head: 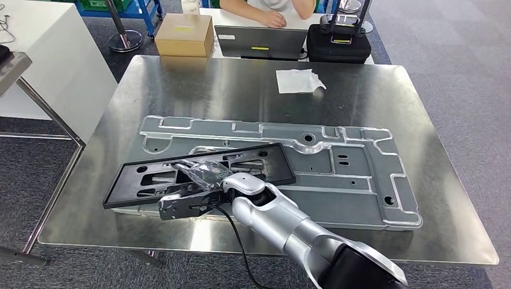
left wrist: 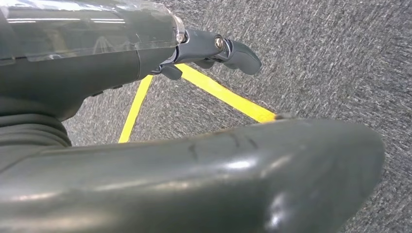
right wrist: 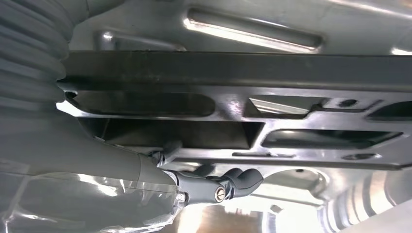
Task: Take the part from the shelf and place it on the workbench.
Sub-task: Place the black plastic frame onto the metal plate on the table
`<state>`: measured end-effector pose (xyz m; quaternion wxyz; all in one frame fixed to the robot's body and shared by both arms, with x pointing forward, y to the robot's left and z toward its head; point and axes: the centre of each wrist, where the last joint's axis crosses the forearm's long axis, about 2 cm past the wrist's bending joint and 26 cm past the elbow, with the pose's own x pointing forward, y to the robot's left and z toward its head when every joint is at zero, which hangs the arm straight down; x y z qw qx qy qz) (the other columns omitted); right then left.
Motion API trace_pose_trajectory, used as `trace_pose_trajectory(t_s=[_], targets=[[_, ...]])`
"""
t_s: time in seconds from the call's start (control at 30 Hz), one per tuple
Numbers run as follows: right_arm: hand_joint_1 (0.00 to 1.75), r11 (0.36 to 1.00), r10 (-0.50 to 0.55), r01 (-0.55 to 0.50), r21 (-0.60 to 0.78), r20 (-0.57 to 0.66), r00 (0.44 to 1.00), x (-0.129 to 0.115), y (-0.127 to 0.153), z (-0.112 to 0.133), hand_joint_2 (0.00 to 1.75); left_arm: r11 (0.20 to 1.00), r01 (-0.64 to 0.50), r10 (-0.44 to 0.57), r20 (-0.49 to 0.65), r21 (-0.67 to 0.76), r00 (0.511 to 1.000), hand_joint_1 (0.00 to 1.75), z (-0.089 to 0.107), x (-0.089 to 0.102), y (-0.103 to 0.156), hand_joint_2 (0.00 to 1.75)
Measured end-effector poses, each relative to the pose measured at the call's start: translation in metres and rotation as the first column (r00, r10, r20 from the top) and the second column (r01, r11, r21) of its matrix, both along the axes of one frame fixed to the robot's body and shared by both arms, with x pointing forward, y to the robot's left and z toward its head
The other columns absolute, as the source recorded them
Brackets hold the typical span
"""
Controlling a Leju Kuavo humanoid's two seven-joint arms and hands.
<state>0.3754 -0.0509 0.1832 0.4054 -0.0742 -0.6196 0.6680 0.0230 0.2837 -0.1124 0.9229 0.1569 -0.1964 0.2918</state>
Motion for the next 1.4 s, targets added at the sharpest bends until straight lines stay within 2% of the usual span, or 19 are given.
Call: trace_pose_trajectory(t_s=[0.23, 0.3, 0.37, 0.47, 0.57, 0.6, 0.67, 0.73, 0.8, 0.9, 1.0, 1.07, 1.17, 1.3, 1.4], targets=[[0.00, 0.997, -0.033, 0.035, 0.063, -0.033, 0.999, 0.001, -0.003, -0.004, 1.75, 1.000, -0.005, 0.005, -0.001, -0.003, 1.000, 0.00, 0.000, -0.001, 0.000, 0.00], [0.00, 0.986, -0.041, 0.053, 0.158, -0.079, 0.996, 0.000, -0.003, -0.001, 1.75, 1.000, -0.006, 0.006, 0.000, -0.005, 1.000, 0.00, 0.000, -0.002, -0.001, 0.00], [0.00, 0.945, -0.036, 0.083, 0.316, -0.151, 0.988, -0.003, -0.002, 0.009, 1.75, 1.000, -0.008, 0.008, -0.001, -0.007, 1.000, 0.00, 0.000, -0.004, -0.001, 0.00], [0.00, 0.821, 0.008, 0.126, 0.557, -0.232, 0.973, -0.005, -0.004, 0.040, 1.75, 1.000, -0.010, 0.010, -0.001, -0.010, 1.000, 0.00, 0.000, -0.007, -0.003, 0.00], [0.00, 0.653, 0.070, 0.126, 0.747, -0.225, 0.972, -0.010, -0.016, 0.082, 1.75, 1.000, -0.009, 0.009, 0.006, -0.016, 1.000, 0.00, -0.001, -0.011, -0.005, 0.00], [0.00, 0.597, 0.084, 0.115, 0.794, -0.204, 0.975, -0.011, -0.022, 0.097, 1.75, 1.000, -0.008, 0.008, 0.009, -0.018, 1.000, 0.00, -0.001, -0.012, -0.006, 0.00], [0.00, 0.525, 0.093, 0.092, 0.846, -0.165, 0.982, -0.014, -0.034, 0.117, 1.75, 1.000, -0.007, 0.008, 0.011, -0.019, 1.000, 0.00, -0.001, -0.013, -0.006, 0.00], [0.00, 0.472, 0.095, 0.071, 0.879, -0.131, 0.987, -0.018, -0.043, 0.126, 1.75, 1.000, -0.006, 0.006, 0.009, -0.023, 1.000, 0.00, -0.001, -0.014, -0.006, 0.00], [0.00, 0.370, 0.098, 0.036, 0.929, -0.077, 0.992, -0.025, -0.057, 0.135, 1.75, 0.999, 0.000, 0.001, 0.011, -0.032, 1.000, 0.00, -0.001, -0.015, -0.006, 0.00], [0.00, 0.192, 0.030, -0.026, 0.981, 0.020, 0.999, -0.041, -0.087, 0.155, 1.75, 0.999, 0.012, -0.010, 0.030, -0.049, 0.999, 0.00, -0.001, -0.020, -0.006, 0.00], [0.00, 0.075, -0.113, -0.082, 0.994, 0.091, 0.989, -0.064, -0.119, 0.162, 1.75, 0.998, 0.020, -0.017, 0.062, -0.057, 0.998, 0.00, -0.001, -0.021, -0.005, 0.00], [0.00, 0.033, -0.185, -0.118, 0.992, 0.122, 0.975, -0.078, -0.136, 0.161, 1.75, 0.998, 0.023, -0.019, 0.075, -0.058, 0.997, 0.00, -0.001, -0.021, -0.004, 0.00], [0.00, 0.008, -0.225, -0.156, 0.988, 0.154, 0.962, -0.092, -0.149, 0.160, 1.75, 0.998, 0.024, -0.020, 0.080, -0.054, 0.997, 0.00, -0.001, -0.021, -0.002, 0.00], [0.00, -0.004, -0.247, -0.189, 0.982, 0.182, 0.952, -0.102, -0.156, 0.162, 0.00, 0.998, 0.026, -0.021, 0.084, -0.050, 0.996, 0.00, -0.001, -0.020, -0.002, 0.00], [0.00, -0.017, -0.301, -0.200, 0.980, 0.185, 0.935, -0.110, -0.165, 0.153, 0.00, 0.998, 0.030, -0.024, 0.091, -0.058, 0.996, 0.00, -0.001, -0.019, -0.002, 0.00]])
